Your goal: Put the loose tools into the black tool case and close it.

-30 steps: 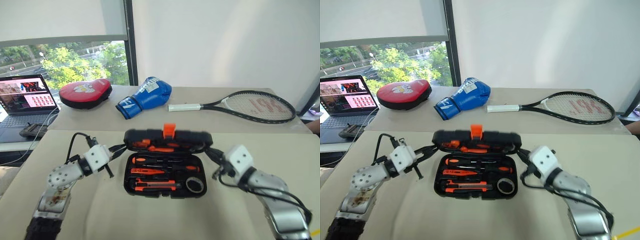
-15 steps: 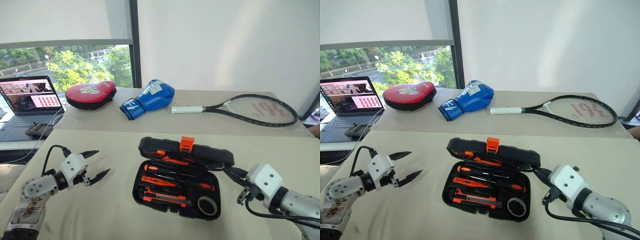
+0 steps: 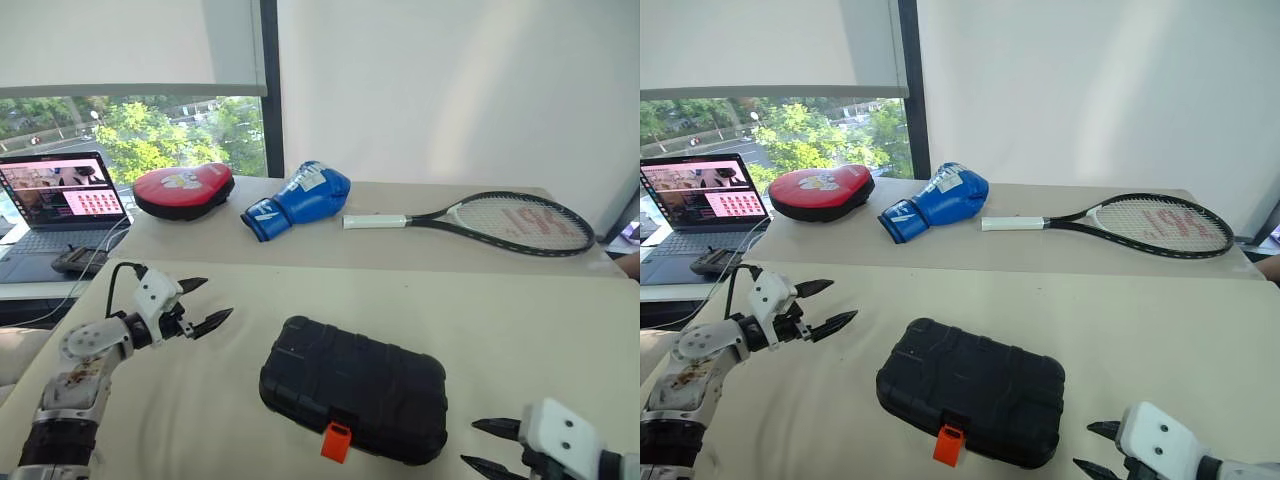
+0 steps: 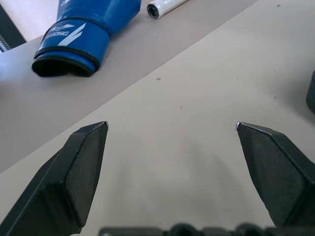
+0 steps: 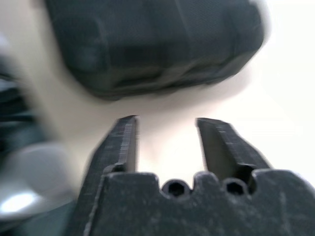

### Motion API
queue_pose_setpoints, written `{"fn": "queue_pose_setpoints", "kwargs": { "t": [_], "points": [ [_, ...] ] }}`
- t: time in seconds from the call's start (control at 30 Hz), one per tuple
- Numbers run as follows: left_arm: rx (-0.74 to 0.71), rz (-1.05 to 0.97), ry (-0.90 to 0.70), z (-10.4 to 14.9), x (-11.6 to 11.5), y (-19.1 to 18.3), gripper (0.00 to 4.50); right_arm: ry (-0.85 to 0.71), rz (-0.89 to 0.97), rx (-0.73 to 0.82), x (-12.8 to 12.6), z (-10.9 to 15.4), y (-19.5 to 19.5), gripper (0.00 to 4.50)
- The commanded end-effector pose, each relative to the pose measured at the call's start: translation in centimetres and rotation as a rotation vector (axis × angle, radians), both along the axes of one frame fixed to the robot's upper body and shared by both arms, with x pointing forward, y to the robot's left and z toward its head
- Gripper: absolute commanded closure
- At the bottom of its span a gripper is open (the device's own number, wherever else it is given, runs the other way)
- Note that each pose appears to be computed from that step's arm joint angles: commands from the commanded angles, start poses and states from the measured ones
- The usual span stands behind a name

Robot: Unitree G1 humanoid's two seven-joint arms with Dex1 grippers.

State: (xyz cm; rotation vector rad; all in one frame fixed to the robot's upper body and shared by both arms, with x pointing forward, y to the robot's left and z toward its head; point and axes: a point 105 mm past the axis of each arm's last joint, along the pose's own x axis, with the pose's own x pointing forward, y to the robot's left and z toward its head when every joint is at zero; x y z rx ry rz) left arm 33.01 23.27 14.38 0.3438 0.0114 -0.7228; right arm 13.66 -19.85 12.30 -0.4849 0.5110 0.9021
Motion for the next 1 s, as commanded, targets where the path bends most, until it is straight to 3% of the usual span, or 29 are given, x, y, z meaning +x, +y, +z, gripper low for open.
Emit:
{"fn": "queue_pose_setpoints", "kwargs": {
  "t": [0.03,0.07,0.2,0.27,0.37,0.47,0.7,0.9,1.0],
  "points": [
    [-0.036,-0.095,-0.001,1.5,-0.1,-2.0,0.0,0.144,0.081,0.139,-2.5,1.7,1.9,2.87],
    [-0.04,-0.111,0.005,1.6,-0.2,-2.3,0.0,0.158,0.107,0.155,-2.7,1.9,2.4,3.2],
    [-0.076,-0.132,0.015,2.5,0.1,-3.2,1.22,0.201,0.221,0.201,-2.2,1.3,5.0,4.5],
    [-0.096,-0.141,0.005,3.2,0.4,-3.8,2.03,0.221,0.272,0.161,-1.7,0.2,6.2,4.5],
    [-0.12,-0.181,0.01,4.3,0.0,-5.0,3.23,0.18,0.234,0.07,1.4,-1.7,6.3,4.5],
    [-0.132,-0.219,0.039,4.7,-0.8,-5.6,4.32,0.118,0.171,0.018,4.4,-2.0,6.0,4.5],
    [-0.135,-0.317,0.109,6.0,-2.2,-6.7,4.45,-0.056,-0.08,-0.067,13.8,-0.1,4.4,4.5],
    [-0.107,-0.411,0.167,6.4,-3.1,-7.7,4.45,-0.18,-0.075,-0.152,20.7,0.0,5.5,4.5],
    [-0.091,-0.464,0.184,6.8,-3.3,-8.4,4.45,-0.177,-0.047,-0.07,23.0,0.3,6.8,4.5]
  ]
}}
